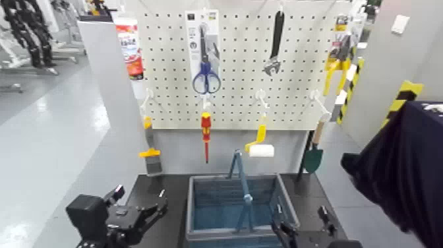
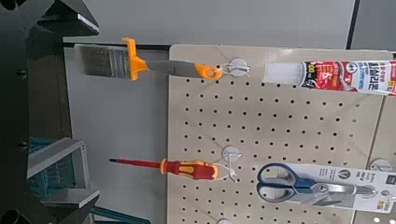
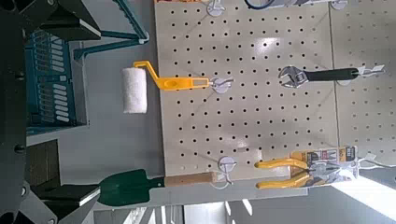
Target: Grasp the handle of the crate.
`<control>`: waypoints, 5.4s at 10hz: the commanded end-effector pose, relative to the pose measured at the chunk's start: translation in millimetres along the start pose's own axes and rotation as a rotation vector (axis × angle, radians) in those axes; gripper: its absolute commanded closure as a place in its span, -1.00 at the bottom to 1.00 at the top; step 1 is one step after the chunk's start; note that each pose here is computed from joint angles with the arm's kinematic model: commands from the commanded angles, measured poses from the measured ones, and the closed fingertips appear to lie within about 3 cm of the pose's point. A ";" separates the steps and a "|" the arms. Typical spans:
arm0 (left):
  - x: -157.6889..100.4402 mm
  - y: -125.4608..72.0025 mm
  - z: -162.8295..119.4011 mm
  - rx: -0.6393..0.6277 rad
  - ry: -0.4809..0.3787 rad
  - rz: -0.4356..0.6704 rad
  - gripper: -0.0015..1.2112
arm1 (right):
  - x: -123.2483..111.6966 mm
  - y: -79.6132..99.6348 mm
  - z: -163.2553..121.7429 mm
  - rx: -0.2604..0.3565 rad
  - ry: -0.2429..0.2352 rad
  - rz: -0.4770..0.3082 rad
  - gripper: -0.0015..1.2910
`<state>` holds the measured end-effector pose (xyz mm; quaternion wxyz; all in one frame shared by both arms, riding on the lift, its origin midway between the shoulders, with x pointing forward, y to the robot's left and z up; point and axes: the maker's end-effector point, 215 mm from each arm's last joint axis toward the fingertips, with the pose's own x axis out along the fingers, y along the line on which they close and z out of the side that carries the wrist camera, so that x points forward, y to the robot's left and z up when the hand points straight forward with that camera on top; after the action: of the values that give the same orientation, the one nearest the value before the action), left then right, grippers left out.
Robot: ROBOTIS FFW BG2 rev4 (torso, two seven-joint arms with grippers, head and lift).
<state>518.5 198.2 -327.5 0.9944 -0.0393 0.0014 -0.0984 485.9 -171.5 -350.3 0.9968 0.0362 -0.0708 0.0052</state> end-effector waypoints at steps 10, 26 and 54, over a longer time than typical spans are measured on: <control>62.6 -68.2 -2.1 -0.491 0.176 -0.309 -0.85 | -1.8 1.5 -3.0 0.012 0.005 -0.003 -0.79; 108.4 -221.3 -17.9 -1.183 0.614 -0.686 -0.86 | 3.8 14.9 0.5 0.049 -0.016 0.016 -0.79; 71.4 -259.6 -26.1 -1.365 0.780 -0.733 0.96 | 4.5 13.8 8.6 0.054 -0.043 0.019 -0.79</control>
<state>540.8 -71.7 -334.1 0.5895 -0.5875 0.3898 -0.3942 488.8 -158.1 -340.1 0.9936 0.0623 -0.0929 0.0162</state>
